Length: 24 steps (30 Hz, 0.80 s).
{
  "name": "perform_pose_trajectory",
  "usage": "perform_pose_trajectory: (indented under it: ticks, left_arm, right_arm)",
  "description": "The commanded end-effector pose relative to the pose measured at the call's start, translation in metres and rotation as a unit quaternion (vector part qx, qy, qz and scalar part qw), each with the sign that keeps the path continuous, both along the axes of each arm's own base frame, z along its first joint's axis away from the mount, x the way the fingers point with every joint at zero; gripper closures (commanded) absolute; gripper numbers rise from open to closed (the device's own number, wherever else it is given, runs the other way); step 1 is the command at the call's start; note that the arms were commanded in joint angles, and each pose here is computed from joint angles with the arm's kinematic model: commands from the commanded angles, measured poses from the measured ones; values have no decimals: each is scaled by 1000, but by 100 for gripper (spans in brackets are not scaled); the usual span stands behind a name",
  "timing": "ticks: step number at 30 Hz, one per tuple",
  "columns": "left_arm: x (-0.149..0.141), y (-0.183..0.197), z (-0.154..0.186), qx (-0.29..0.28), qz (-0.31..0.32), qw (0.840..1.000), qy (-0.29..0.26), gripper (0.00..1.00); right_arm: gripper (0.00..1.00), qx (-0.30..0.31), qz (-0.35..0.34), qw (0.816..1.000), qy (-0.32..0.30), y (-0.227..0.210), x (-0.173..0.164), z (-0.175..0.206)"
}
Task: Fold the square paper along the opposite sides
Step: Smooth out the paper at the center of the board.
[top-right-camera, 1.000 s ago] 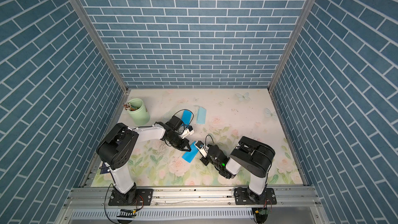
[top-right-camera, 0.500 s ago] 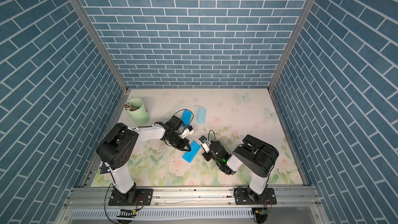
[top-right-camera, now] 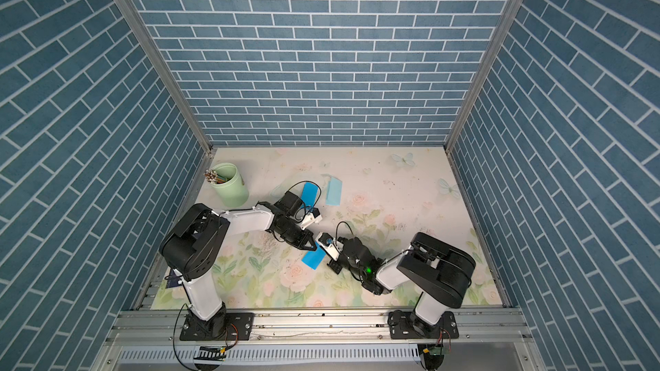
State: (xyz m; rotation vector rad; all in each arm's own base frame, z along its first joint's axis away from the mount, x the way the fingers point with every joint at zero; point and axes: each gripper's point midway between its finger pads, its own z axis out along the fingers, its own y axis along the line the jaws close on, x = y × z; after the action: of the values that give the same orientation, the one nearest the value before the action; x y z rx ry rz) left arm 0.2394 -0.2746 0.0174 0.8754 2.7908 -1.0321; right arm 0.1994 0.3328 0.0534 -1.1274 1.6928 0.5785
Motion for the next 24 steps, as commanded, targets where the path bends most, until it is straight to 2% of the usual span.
perform_pose_trajectory:
  ticks: [1,7,14,24]
  left_arm:
    - [-14,29,-32,79,1,997,26,100]
    - [-12,29,-37,89,-5,995,33,100]
    - [-8,28,-39,99,-13,994,33,100]
    - [2,33,-44,119,-8,993,18,100]
  right_arm:
    - [100,-19,24,999,-14,11,-3,-9]
    - [100,-47,31,998,-18,12,-1,-24]
    - [100,-72,27,997,9,14,0,-46]
    - [100,-119,5,992,45,-11,-11,-70]
